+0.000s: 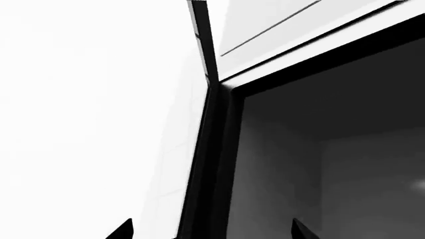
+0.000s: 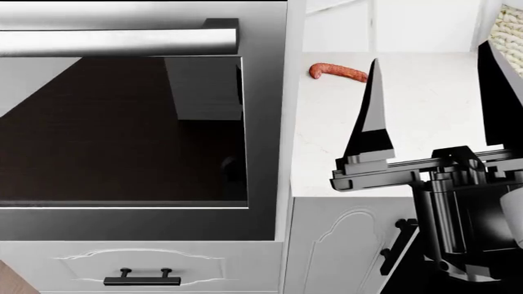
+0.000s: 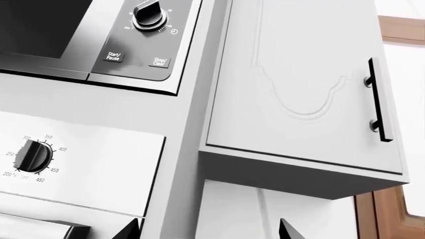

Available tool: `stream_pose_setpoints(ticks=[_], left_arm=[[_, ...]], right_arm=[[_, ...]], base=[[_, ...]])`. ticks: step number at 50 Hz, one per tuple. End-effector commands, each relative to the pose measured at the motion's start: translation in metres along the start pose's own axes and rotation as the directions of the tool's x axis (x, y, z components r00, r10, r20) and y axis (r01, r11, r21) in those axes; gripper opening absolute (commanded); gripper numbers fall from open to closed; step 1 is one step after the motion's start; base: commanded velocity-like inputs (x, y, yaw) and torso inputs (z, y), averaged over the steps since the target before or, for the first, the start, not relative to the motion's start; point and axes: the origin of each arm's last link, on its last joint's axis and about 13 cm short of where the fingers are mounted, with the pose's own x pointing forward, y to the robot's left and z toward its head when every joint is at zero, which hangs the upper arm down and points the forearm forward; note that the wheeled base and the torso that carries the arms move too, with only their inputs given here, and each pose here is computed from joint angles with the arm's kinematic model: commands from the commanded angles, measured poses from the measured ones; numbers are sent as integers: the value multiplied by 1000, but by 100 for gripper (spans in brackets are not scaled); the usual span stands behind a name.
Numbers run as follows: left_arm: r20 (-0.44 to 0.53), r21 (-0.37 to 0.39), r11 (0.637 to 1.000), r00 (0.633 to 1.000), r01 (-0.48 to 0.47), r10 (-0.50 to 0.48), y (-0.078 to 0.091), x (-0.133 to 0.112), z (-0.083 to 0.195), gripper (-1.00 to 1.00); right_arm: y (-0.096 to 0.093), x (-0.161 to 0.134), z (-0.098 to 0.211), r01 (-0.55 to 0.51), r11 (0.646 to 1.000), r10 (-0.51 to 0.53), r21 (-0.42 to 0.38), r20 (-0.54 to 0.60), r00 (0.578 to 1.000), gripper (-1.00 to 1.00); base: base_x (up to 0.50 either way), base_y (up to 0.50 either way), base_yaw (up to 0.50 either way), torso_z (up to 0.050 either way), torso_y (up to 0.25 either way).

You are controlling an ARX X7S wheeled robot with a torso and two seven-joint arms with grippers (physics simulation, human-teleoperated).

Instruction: Open the microwave door

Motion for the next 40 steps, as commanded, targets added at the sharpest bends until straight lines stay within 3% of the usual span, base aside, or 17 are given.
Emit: stream_pose_setpoints(ticks=[1,13,34,40], left_arm=[[-42,97,991,994,-96,101,28,10,-17,100],[-78,174,967,976,-185,201,62,12,-34,100],[-54,276,904,934,-326,353,130,11,-22,100],[-43,306,872,910,-382,413,157,10,-14,100]], right_arm=[[-1,-1,1,2,1000,-2,-7,1,1000,100],[-4,0,3,8,1000,-8,-19,0,1000,100],[-3,2,4,8,1000,-8,-24,-1,1000,100],[-2,2,5,5,1000,-5,-24,1,1000,100]], base=[[0,0,0,0,0],[0,0,0,0,0],[0,0,0,0,0],[0,0,0,0,0]])
